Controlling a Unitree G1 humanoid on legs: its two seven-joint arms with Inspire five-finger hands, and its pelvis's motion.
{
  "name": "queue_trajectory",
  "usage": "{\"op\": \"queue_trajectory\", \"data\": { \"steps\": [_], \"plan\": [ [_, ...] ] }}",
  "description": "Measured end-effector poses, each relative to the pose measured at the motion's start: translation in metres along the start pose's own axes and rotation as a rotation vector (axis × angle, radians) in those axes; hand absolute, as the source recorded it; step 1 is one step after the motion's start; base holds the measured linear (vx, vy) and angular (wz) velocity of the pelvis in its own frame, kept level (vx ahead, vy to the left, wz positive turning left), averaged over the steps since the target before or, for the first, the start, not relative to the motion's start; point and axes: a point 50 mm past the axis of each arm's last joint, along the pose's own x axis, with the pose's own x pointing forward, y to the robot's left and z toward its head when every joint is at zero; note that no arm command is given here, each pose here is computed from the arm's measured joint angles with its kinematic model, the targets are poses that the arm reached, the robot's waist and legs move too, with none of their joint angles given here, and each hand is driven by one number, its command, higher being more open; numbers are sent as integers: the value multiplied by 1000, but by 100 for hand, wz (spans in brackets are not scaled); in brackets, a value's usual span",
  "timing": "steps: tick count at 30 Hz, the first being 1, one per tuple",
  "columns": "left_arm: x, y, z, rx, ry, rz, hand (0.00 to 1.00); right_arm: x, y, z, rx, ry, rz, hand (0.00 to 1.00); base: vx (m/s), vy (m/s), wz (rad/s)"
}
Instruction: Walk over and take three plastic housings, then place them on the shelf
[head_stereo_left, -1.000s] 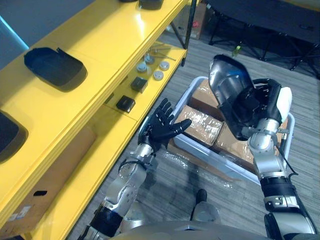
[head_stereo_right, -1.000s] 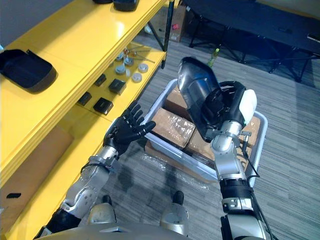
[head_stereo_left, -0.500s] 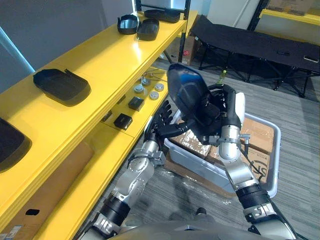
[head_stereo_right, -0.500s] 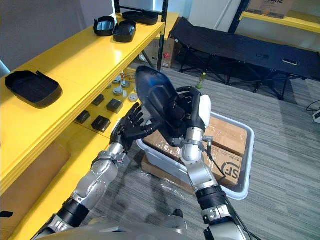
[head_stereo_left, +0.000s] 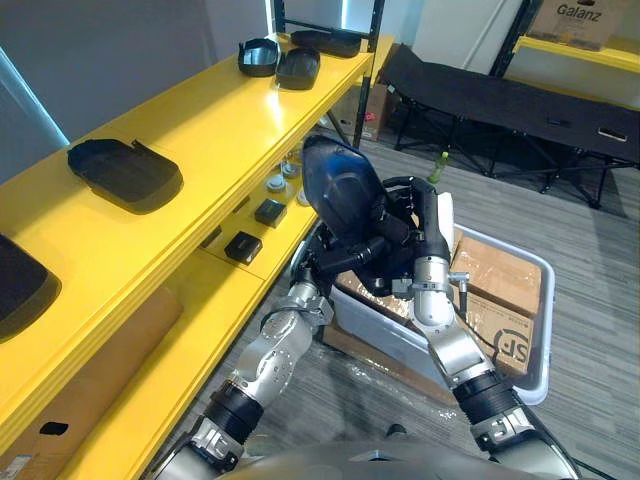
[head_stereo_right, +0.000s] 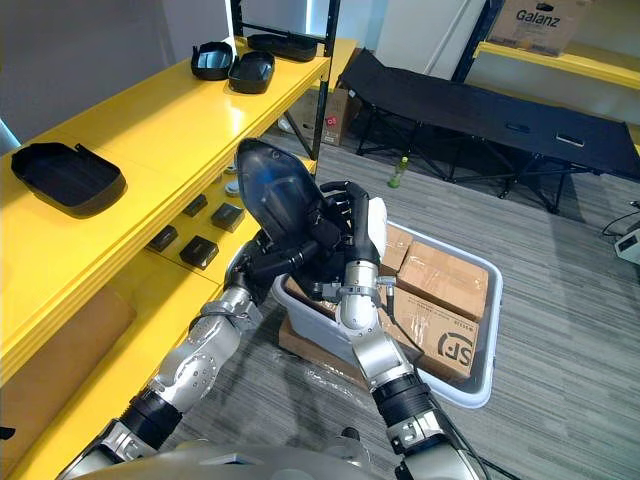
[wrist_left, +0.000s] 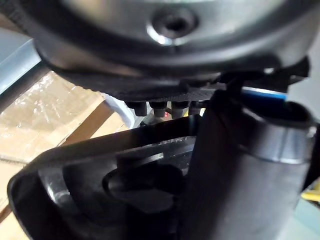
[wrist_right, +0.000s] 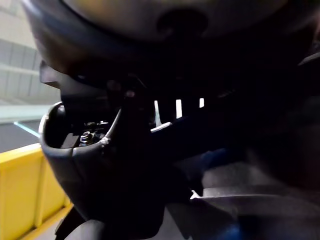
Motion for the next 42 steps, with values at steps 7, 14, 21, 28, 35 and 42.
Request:
{"op": "queue_trajectory", "data": {
  "steps": [7,14,21,28,35,42],
  "plan": [
    [-1,-4,-16,-205,82,-53,0,-5,5,-5,33,41,-19,0,-10,6,4],
    [2,15,-21,-386,53,61,0,-23,19,-10,61,60,23,0,-5,7,-3],
    [2,22,-20,-376,0,85,0,-28,28,-5,92,56,39,0,0,0,0],
    [1,21,-20,-389,-13,70,0,-30,26,-3,102,47,35,100,-7,5,-2],
    [0,27,-11,-374,-102,97,0,-43,28,6,196,-17,54,100,-4,3,-1],
    [-16,-2,45,-89,-439,35,0,-55,27,0,305,82,71,100,0,0,0]
  ]
}}
